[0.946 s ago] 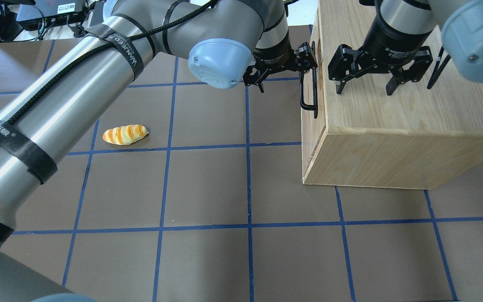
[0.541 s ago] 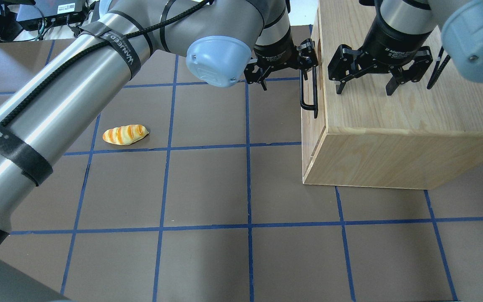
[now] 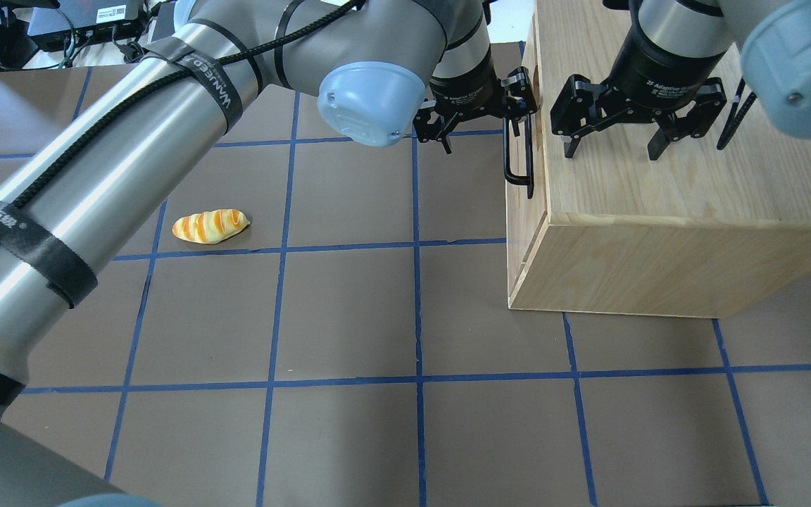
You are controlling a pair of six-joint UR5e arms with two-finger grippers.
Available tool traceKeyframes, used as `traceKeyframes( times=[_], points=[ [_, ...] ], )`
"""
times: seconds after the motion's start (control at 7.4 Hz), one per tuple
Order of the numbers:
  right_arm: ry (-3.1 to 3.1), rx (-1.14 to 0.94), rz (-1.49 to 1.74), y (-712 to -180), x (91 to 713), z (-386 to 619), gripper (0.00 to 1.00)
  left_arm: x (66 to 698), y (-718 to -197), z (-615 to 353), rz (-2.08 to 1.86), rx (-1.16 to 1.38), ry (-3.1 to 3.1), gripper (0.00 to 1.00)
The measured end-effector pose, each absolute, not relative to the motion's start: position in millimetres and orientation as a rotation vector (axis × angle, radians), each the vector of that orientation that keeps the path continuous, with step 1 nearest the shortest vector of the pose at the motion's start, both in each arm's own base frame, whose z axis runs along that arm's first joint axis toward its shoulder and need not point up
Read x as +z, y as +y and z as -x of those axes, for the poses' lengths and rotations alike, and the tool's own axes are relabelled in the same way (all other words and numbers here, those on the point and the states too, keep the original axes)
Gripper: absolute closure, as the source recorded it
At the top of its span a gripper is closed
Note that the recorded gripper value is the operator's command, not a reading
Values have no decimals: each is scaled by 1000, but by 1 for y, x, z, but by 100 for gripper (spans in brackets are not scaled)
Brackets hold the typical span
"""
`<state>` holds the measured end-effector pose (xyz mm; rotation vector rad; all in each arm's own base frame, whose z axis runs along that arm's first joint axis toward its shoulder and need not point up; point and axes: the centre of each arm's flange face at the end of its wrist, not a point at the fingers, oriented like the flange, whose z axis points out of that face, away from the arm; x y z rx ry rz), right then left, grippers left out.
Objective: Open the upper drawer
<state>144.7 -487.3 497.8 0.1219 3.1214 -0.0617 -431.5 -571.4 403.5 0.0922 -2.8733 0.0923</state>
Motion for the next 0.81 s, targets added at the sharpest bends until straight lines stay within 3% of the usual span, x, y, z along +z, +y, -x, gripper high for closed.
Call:
traceKeyframes(
  times=[0.81],
  points=[
    [3122,-62,-122,-487,498,-145,0,395,-575,426,-96,118,-2934,0]
  ],
)
